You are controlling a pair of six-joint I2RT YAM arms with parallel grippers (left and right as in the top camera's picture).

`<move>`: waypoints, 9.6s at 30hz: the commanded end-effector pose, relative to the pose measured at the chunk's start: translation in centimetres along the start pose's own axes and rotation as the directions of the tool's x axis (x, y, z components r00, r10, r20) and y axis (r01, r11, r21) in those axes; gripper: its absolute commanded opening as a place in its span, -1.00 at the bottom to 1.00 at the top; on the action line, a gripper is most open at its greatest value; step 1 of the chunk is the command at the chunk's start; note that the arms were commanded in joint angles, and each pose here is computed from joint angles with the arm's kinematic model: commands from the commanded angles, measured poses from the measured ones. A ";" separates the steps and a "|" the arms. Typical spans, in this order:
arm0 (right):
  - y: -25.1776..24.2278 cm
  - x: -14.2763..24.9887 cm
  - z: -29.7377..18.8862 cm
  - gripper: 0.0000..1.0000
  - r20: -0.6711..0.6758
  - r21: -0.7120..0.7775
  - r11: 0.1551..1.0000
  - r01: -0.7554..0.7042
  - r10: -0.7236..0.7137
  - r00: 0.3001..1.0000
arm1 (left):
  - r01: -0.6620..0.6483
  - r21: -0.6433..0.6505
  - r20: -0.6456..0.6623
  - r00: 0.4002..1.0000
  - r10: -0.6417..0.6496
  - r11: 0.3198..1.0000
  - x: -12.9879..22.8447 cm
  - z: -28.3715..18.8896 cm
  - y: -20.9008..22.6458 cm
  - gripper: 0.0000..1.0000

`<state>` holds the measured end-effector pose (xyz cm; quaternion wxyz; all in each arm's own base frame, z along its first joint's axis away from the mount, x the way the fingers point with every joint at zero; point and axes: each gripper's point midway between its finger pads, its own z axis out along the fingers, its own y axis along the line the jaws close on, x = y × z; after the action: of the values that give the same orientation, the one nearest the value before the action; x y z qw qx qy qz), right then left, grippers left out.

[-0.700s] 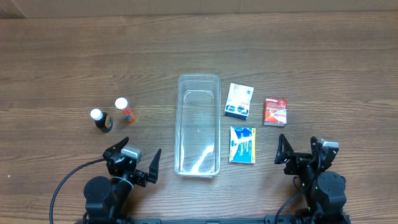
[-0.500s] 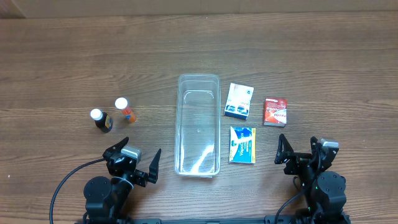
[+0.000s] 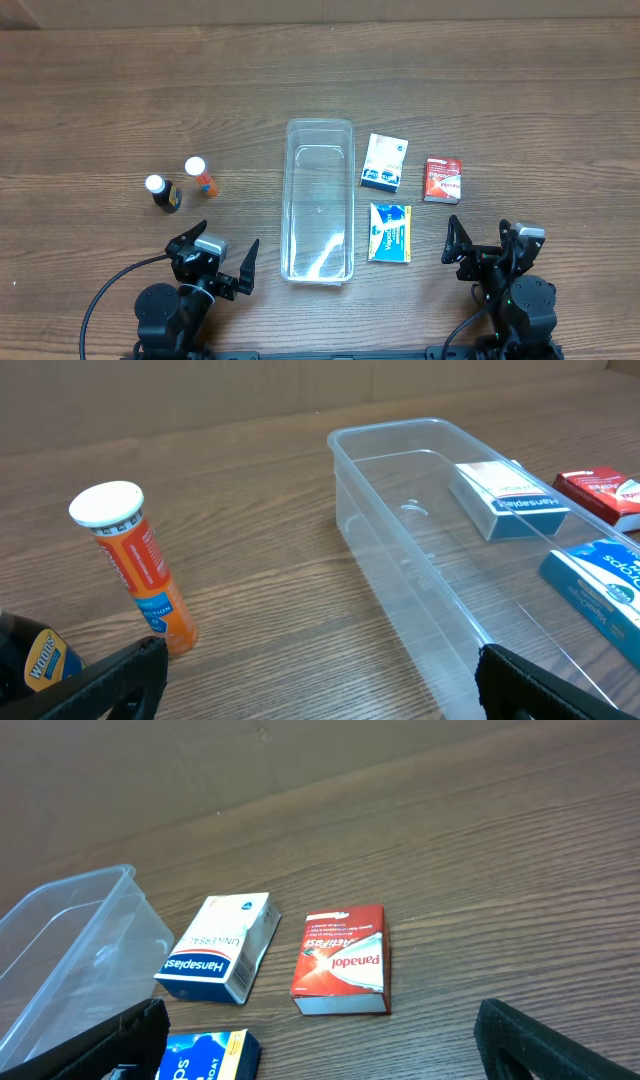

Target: Pack container

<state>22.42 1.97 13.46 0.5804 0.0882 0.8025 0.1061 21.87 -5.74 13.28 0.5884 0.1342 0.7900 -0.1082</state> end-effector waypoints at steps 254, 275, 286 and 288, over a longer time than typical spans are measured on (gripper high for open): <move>19.7 -3.6 8.9 0.34 -0.834 -0.060 0.990 0.130 -0.122 0.538 | -0.020 0.004 0.009 1.000 0.020 1.000 -0.1 0.0 0.0 1.00; 27.9 -4.4 14.5 0.86 -0.652 -0.136 0.988 0.066 -0.139 0.745 | -0.020 0.004 0.009 1.000 0.020 1.000 -0.1 0.0 0.0 1.00; 5.6 -20.7 9.0 1.00 -0.461 0.303 0.904 -0.302 0.417 0.784 | -0.026 0.002 0.026 0.999 0.026 1.000 -0.5 0.0 0.0 1.00; 3.0 -20.9 8.4 1.00 -0.443 0.358 0.869 -0.343 0.481 0.756 | -0.024 0.003 0.019 1.000 0.024 1.000 -0.3 0.0 0.0 1.00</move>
<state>37.45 2.98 31.15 0.3108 0.2587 0.9063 0.1230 21.98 -5.74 13.62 0.5944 0.1350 0.7854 -0.1072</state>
